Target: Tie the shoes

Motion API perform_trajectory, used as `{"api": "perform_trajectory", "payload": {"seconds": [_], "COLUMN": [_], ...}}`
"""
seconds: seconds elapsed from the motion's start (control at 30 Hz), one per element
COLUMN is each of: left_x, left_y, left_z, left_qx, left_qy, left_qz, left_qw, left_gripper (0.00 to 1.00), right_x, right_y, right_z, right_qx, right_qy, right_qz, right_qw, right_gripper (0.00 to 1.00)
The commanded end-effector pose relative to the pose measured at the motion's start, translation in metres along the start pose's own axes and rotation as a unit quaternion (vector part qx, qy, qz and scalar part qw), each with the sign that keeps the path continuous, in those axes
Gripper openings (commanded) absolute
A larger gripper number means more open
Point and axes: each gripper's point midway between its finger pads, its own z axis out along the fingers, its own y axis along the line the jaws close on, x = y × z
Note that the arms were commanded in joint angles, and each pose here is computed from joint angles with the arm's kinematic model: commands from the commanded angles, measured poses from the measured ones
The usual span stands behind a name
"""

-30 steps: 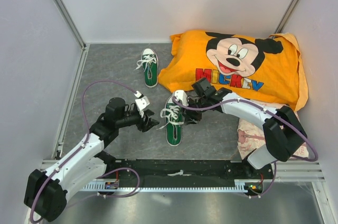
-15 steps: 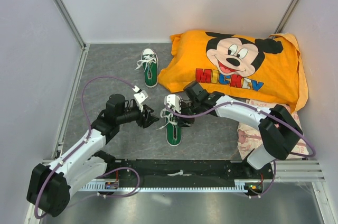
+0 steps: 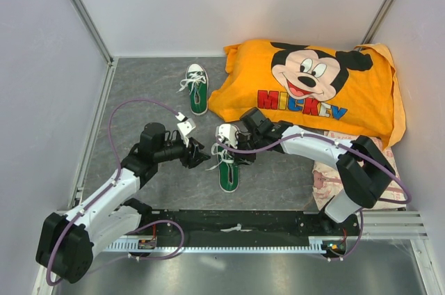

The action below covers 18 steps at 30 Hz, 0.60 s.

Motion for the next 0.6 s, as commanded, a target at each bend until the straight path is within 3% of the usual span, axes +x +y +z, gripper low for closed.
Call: {"api": "perform_trajectory", "payload": {"seconds": [0.0,0.17,0.23,0.27,0.37,0.57], "left_x": [-0.023,-0.022,-0.022,-0.022,-0.022,-0.017], "left_y": [-0.001,-0.001,-0.001,-0.001,-0.002,-0.013], "left_z": [0.001,0.001,0.001,0.0,-0.001,-0.002], "left_qx": [0.01,0.011,0.011,0.011,0.014,0.045], "left_qy": [-0.027,-0.026,-0.026,-0.027,-0.029,-0.033], "left_qz": [0.01,0.011,0.011,0.012,0.012,0.044], "left_qw": [1.0,1.0,1.0,0.999,0.999,0.997], "left_gripper": [0.56,0.56,0.56,0.56,0.56,0.55], "right_x": [-0.022,-0.018,-0.019,-0.021,-0.026,-0.045], "right_y": [-0.011,-0.012,-0.011,-0.01,-0.006,0.003], "right_z": [-0.002,0.003,0.002,0.001,-0.006,-0.022], "right_qx": [0.02,0.017,0.014,0.013,0.012,0.01], "right_qy": [-0.021,-0.015,-0.018,-0.02,-0.027,-0.056], "right_qz": [-0.012,-0.007,-0.007,-0.008,-0.007,0.028], "right_qw": [1.0,1.0,1.0,1.0,1.0,0.998], "right_gripper": [0.4,0.42,0.31,0.19,0.0,0.0]}}
